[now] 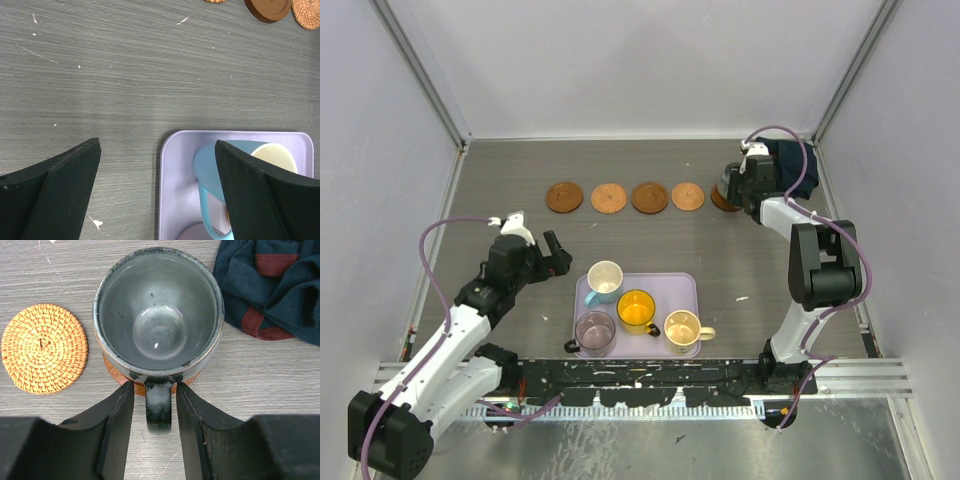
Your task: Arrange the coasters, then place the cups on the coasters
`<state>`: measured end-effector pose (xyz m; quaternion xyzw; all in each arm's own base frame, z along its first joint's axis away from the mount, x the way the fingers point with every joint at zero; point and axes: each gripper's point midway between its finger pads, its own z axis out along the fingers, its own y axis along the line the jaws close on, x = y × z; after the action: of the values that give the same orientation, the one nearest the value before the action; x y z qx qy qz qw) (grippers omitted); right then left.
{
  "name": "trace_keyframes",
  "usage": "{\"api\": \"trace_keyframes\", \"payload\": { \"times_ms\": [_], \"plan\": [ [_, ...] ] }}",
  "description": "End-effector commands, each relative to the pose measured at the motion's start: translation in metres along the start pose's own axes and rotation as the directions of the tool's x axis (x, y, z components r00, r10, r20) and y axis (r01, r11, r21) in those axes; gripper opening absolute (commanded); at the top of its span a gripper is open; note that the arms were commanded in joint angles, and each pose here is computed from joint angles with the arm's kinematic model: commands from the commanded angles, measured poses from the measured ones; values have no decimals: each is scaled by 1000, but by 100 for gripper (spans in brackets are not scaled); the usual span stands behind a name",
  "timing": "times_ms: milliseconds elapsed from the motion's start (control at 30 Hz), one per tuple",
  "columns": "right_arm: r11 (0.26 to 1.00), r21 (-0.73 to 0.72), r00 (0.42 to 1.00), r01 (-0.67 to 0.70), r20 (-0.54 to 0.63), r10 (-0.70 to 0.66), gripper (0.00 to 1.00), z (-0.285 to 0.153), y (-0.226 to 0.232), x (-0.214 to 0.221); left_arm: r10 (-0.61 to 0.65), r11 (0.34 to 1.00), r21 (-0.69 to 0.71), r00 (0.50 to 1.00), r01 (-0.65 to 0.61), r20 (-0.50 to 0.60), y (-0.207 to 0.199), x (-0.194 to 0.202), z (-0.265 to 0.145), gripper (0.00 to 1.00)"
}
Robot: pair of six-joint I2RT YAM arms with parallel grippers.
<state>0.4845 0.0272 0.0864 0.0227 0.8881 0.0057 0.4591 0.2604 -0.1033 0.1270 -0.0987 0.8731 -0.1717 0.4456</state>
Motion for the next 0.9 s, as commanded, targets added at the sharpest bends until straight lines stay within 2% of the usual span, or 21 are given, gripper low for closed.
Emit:
{"api": "trace_keyframes", "payload": {
  "times_ms": [0, 867],
  "plan": [
    [999, -27, 993, -25, 117, 27, 45, -16, 4, -37, -3, 1000, 18, 998, 1, 60, -6, -15, 2, 98],
    [996, -83, 994, -40, 99, 48, 44, -28, 19, -22, -13, 1000, 11, 998, 12, 59, -5, -12, 8, 98]
  ]
}}
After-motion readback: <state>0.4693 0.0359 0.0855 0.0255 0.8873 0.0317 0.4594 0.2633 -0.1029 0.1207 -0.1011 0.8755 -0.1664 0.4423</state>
